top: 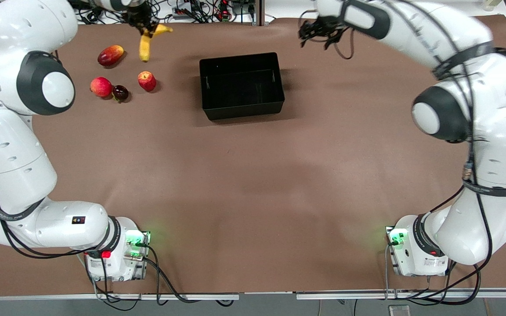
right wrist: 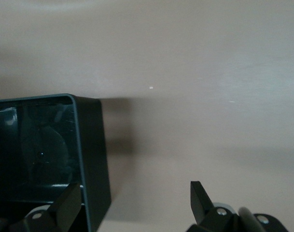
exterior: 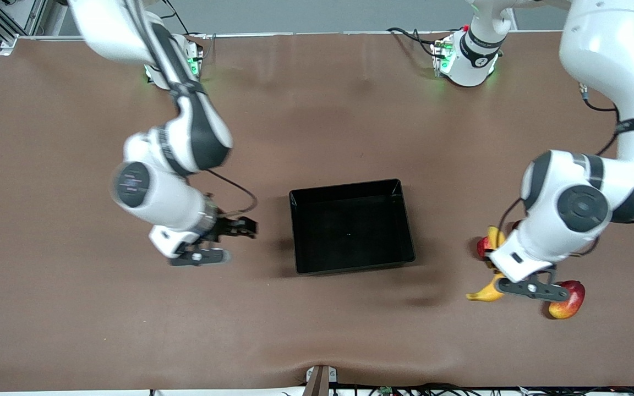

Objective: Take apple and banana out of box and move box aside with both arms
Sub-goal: 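Lift the banana with the left gripper while the right gripper reaches the tray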

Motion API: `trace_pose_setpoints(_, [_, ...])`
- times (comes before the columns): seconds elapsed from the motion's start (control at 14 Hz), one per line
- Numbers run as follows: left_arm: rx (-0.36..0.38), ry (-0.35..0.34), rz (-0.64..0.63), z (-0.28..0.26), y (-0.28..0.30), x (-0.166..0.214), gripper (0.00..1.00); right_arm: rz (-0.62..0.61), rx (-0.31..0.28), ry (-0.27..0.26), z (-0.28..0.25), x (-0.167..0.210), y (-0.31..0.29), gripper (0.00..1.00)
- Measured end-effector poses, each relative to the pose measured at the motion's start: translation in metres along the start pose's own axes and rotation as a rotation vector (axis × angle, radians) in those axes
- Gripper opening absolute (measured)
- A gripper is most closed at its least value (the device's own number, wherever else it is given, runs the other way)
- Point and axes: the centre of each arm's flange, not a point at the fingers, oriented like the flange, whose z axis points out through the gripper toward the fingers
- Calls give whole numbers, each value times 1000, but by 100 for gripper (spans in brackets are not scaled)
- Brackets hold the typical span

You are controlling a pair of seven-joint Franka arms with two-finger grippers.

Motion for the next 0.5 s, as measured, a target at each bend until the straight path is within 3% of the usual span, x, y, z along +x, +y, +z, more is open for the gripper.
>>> trace_pose_setpoints(0.29, [-16, -4, 41, 58, -78, -13, 32, -12, -15, 36, 53, -2, -37, 100])
trace_pose_setpoints(0.5, [-30, 6, 35, 99, -104, -20, 32, -25, -34, 13, 85, -13, -52, 100])
